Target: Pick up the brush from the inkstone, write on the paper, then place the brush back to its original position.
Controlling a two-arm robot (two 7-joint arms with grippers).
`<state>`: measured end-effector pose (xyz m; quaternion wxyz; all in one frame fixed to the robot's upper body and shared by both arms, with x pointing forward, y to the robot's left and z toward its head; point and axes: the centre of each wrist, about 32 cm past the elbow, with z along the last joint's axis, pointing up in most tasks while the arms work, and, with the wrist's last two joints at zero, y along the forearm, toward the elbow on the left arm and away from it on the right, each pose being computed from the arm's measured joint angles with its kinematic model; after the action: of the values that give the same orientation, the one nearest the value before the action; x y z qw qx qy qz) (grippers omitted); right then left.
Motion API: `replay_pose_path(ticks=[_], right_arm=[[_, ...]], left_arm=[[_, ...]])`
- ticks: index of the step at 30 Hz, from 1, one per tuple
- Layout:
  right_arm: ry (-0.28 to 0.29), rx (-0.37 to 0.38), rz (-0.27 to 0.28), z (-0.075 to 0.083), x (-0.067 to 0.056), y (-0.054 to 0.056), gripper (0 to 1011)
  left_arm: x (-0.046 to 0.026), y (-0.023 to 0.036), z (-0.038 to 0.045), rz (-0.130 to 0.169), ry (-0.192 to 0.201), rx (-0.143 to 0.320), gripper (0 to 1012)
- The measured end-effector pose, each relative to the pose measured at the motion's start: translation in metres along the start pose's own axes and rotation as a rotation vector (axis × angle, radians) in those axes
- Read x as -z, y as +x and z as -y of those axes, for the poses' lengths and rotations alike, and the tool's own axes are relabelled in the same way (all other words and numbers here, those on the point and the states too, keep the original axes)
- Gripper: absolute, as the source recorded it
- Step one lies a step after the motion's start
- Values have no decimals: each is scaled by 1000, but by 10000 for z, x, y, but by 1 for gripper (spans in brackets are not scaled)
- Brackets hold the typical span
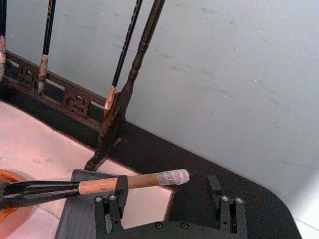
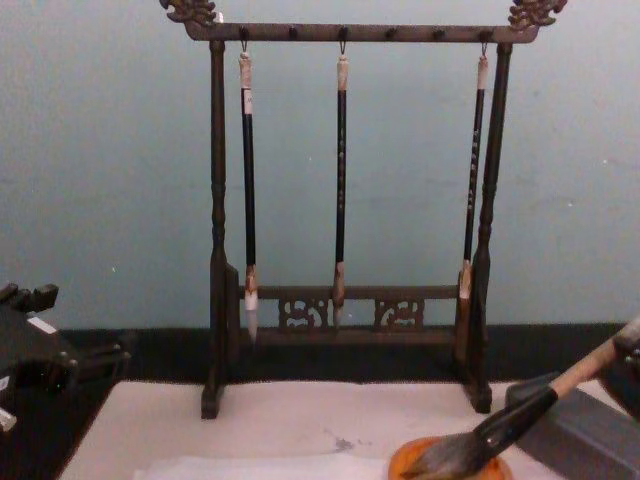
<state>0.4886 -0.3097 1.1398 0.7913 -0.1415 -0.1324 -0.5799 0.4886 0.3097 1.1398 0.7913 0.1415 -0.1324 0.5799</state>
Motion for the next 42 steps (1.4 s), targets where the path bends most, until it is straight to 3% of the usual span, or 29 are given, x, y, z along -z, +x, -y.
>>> replay_pose_path(ticks=[42], right_arm=[[0,0,0,0,0,0,1000]], left_arm=[[0,0,0,0,0,0,1010]])
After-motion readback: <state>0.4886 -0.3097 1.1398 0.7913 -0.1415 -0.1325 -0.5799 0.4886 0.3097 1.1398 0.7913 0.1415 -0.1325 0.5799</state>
